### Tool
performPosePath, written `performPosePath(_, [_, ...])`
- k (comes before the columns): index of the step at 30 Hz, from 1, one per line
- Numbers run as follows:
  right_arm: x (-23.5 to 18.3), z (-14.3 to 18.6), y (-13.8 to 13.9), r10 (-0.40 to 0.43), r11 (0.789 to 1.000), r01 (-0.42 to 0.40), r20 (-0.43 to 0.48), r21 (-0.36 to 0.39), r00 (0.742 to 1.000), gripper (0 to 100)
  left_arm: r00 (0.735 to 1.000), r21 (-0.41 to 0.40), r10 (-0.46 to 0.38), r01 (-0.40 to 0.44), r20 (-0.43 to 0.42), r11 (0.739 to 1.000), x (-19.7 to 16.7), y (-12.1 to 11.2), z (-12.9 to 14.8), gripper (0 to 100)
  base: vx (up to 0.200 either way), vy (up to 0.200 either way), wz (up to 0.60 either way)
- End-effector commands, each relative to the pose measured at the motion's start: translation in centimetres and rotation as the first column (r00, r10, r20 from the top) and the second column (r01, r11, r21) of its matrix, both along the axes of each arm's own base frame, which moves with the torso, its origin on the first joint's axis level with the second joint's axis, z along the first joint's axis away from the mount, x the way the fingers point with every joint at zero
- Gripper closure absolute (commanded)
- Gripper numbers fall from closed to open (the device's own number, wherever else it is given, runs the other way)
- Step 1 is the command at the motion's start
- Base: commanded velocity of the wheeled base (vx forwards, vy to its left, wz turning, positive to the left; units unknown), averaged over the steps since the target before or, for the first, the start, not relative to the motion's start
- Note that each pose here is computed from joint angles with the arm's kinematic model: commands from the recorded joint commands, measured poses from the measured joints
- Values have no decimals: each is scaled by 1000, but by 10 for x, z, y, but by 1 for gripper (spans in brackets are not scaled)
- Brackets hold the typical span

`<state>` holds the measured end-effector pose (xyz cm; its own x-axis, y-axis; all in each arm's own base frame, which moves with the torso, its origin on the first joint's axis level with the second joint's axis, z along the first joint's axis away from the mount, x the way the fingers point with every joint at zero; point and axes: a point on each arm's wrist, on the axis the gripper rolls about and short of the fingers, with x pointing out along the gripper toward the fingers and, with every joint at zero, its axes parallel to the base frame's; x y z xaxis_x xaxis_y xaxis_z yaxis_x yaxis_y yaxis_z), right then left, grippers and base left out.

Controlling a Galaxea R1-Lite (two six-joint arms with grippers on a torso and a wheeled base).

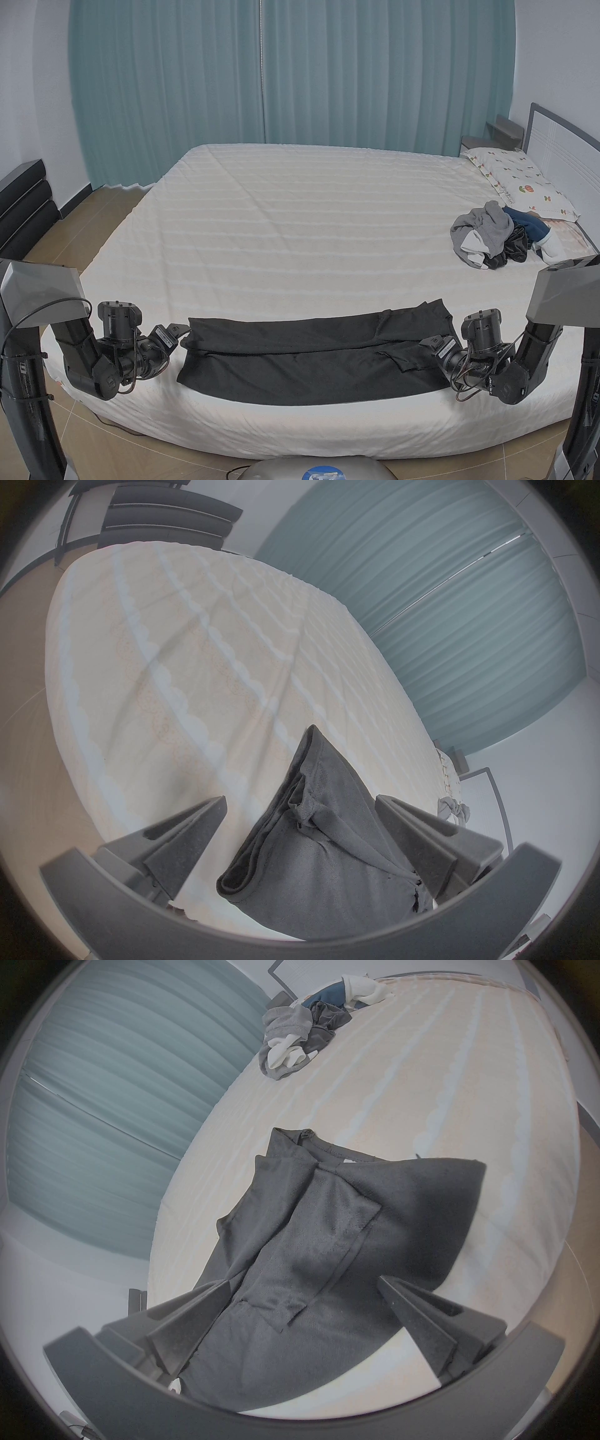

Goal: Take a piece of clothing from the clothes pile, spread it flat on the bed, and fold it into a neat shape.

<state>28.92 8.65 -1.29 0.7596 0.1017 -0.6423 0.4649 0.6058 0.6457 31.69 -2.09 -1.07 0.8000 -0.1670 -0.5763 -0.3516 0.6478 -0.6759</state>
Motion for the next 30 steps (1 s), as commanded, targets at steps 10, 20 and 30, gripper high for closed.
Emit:
performPosePath(10, [21,-18,8,-27,999,27,-10,-33,1000,0,1000,-2,2,-2,1,1000,1,0,0,0,0,0,0])
performPosePath(20, [22,-22,8,-52,997,52,-5,-54,999,100,1000,-3,3,-3,2,1000,1,0,0,0,0,0,0])
performPosePath(30, [11,-9,5,-65,996,65,9,-67,998,100,1000,-3,4,-4,1,1000,1,1,0,0,0,0,0])
